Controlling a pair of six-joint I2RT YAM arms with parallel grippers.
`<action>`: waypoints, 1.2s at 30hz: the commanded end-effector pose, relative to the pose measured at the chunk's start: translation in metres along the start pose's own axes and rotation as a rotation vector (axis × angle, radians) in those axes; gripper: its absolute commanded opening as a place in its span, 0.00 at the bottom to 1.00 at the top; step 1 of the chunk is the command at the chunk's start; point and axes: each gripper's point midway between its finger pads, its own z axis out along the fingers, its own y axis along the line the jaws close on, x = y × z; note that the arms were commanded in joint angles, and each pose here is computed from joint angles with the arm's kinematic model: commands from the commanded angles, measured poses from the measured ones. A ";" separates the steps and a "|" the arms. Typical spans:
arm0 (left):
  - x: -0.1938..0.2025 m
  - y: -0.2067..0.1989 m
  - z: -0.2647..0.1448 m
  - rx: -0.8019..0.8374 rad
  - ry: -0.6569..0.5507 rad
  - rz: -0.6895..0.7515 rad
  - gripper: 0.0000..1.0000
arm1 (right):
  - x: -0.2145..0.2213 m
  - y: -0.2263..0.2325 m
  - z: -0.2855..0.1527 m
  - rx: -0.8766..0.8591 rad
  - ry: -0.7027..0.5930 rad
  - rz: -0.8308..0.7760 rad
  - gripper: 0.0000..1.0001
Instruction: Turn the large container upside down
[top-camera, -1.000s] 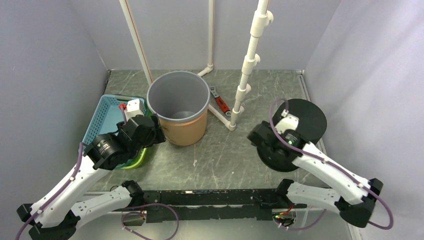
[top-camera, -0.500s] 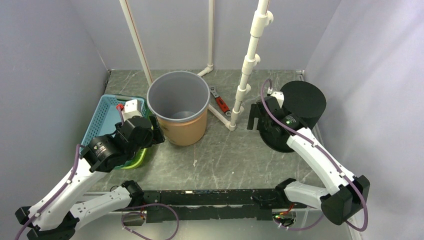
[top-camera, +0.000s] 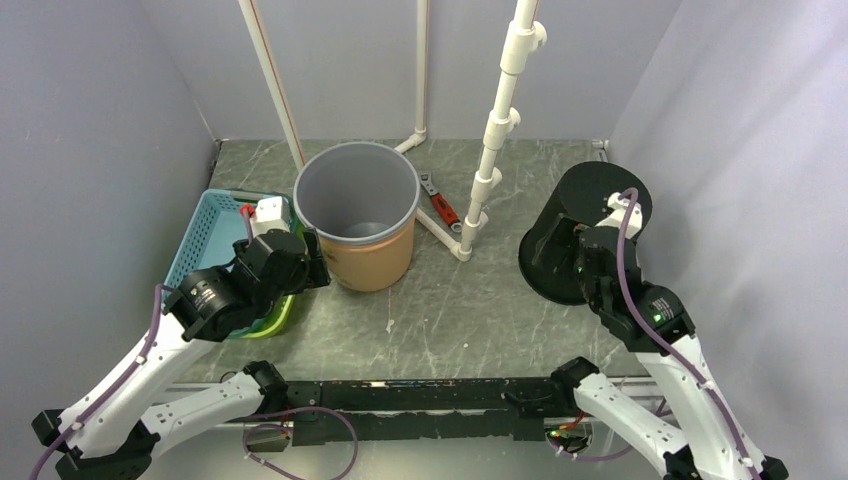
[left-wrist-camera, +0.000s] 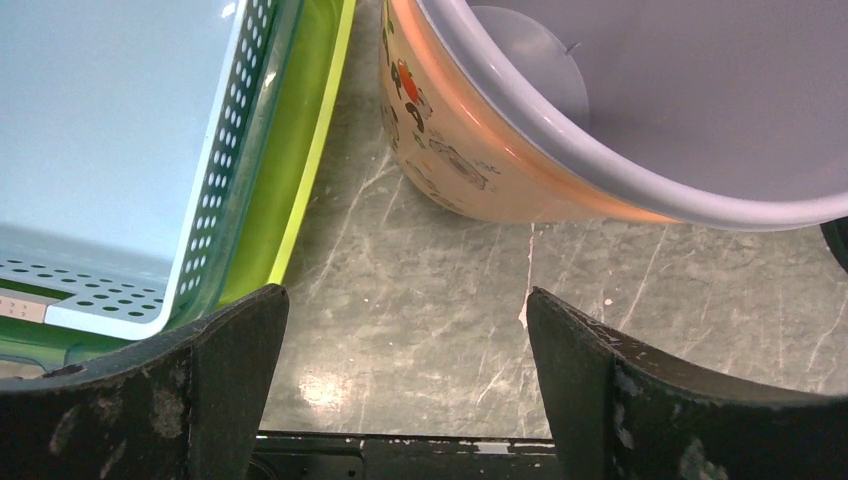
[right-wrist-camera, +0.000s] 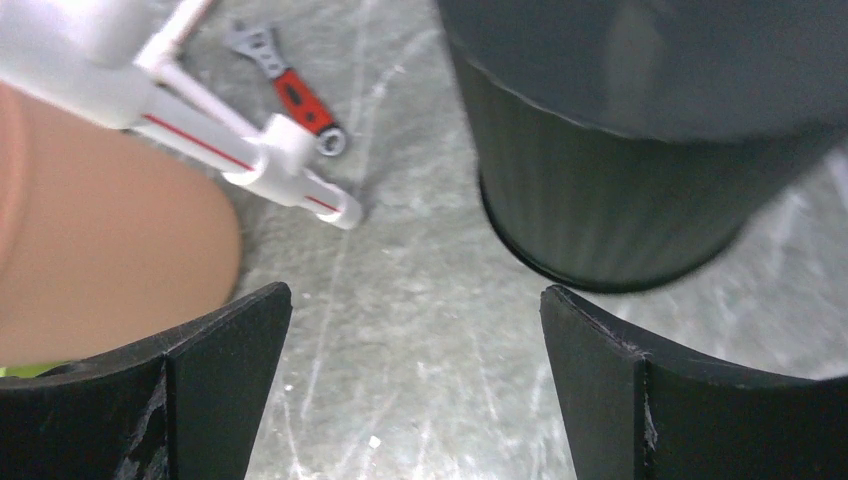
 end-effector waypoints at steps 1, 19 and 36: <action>-0.012 -0.010 -0.002 0.030 -0.026 0.016 0.94 | 0.013 -0.031 0.009 0.238 0.107 -0.069 1.00; -0.020 -0.013 -0.010 0.072 -0.044 0.061 0.95 | -0.043 -0.028 0.075 0.094 0.150 0.045 1.00; -0.047 -0.023 -0.021 0.079 -0.039 0.218 0.95 | -0.117 -0.033 0.185 0.269 0.073 -0.035 1.00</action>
